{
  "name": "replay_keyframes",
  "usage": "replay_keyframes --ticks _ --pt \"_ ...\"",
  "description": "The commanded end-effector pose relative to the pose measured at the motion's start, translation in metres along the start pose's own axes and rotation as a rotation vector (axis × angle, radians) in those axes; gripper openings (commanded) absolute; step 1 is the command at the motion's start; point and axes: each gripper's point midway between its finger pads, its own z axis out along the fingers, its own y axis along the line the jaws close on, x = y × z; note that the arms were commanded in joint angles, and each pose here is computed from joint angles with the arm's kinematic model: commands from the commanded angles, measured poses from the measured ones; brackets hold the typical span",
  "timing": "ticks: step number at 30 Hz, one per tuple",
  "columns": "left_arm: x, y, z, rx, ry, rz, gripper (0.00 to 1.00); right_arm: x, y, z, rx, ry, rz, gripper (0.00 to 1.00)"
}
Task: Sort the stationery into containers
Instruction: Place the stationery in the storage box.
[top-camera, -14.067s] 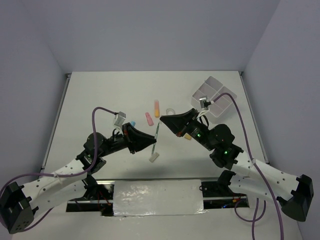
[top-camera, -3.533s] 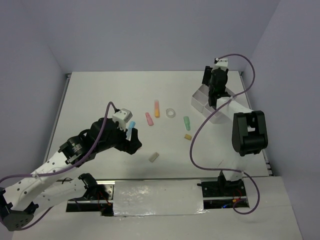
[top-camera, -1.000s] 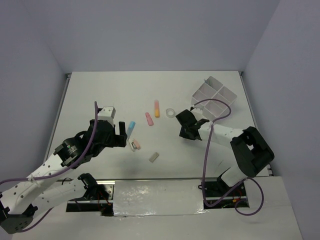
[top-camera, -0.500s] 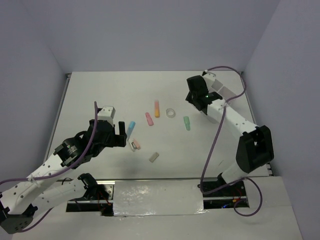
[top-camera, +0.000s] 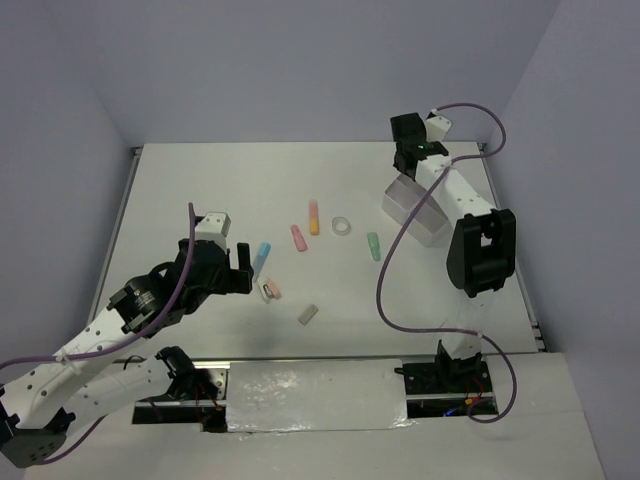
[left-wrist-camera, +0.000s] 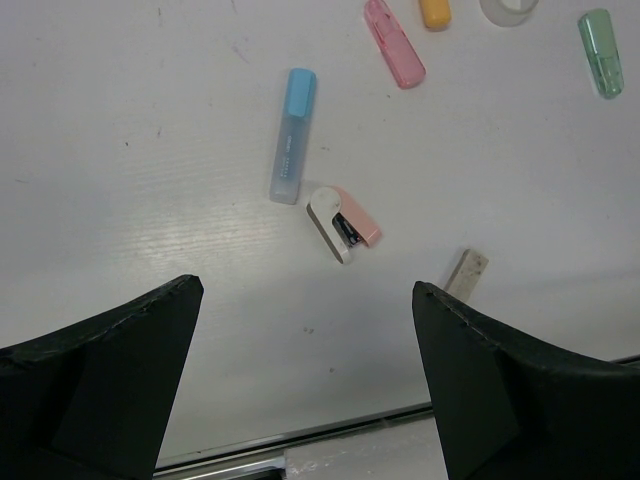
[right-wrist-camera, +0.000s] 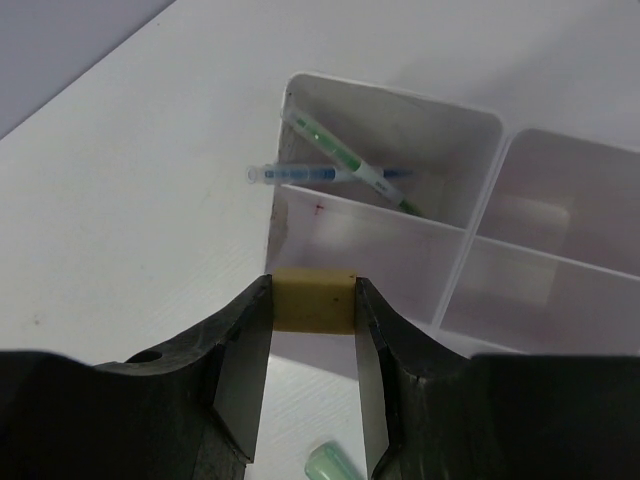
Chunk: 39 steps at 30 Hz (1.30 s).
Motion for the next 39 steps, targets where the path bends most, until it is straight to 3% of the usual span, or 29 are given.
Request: replay_keyframes --ticks 1,25,30,33,35,37,39 --pt "-0.017 -0.001 -0.005 0.007 -0.052 -0.012 0.99 -0.01 -0.008 0.006 0.05 -0.013 -0.01 0.31" --pt "-0.016 -0.005 -0.006 0.032 -0.049 -0.005 0.99 -0.011 -0.016 0.018 0.059 0.015 -0.027 0.58" --pt "-0.018 -0.004 -0.006 0.026 -0.054 -0.006 0.99 -0.019 0.011 -0.034 -0.094 -0.05 -0.041 0.58" --pt "-0.019 0.003 -0.006 -0.012 -0.061 -0.019 0.99 -0.003 0.048 -0.089 -0.324 -0.066 -0.146 0.6" --pt "-0.019 0.012 -0.009 -0.06 -0.065 -0.044 0.99 0.035 0.072 -0.135 -0.514 -0.03 -0.302 0.64" --pt "-0.025 0.027 -0.012 -0.149 -0.098 -0.099 0.99 0.07 0.078 -0.164 -0.622 -0.011 -0.427 0.8" --pt "-0.028 0.046 -0.018 -0.242 -0.121 -0.138 0.99 0.116 0.091 -0.2 -0.745 0.029 -0.538 0.85"
